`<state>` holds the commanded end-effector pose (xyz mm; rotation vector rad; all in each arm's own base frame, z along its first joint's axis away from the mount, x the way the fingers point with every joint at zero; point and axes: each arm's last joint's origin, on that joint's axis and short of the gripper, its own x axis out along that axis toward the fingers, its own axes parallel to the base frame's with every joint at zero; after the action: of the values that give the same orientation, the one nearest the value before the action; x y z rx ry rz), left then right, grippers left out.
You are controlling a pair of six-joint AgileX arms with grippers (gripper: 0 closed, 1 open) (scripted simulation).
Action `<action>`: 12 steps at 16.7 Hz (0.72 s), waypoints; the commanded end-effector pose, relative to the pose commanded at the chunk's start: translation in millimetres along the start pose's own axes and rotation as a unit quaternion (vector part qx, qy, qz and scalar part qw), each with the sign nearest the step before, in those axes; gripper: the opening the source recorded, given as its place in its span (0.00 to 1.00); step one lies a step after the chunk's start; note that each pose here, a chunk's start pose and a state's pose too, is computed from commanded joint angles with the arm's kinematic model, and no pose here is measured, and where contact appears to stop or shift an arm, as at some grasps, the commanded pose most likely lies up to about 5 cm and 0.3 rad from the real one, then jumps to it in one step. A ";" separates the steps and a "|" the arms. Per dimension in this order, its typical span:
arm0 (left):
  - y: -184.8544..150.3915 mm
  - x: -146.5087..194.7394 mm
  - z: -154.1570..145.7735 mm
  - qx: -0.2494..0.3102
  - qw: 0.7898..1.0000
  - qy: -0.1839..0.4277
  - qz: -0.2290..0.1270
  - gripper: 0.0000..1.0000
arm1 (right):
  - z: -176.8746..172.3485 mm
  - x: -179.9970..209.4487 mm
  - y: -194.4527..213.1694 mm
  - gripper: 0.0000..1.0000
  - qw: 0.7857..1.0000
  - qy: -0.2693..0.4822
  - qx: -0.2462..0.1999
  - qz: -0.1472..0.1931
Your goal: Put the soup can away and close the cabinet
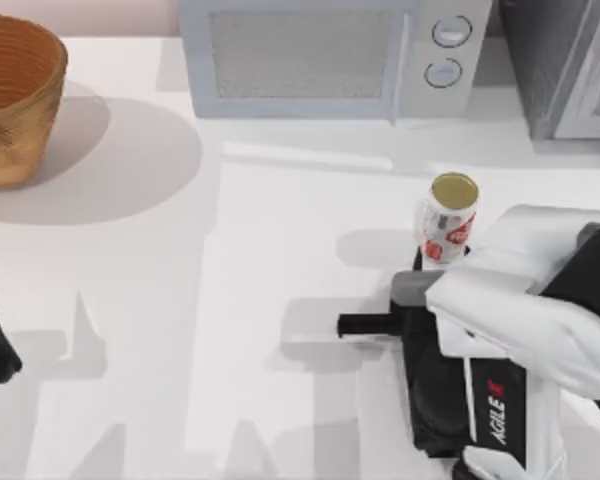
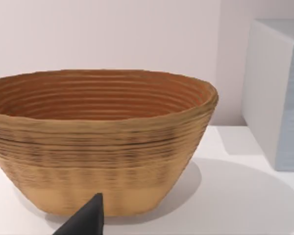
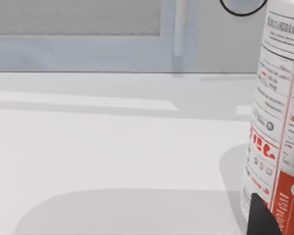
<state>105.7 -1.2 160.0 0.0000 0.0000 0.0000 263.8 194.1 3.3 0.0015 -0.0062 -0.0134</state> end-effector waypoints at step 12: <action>0.0 0.0 0.0 0.000 1.000 0.000 0.000 1.00 | 6.7 28.3 -16.0 1.00 1.000 0.000 0.000 0.001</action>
<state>105.7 -1.2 160.0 0.0000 0.0000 0.0000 291.8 177.7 10.1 0.0009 -0.0057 -0.0106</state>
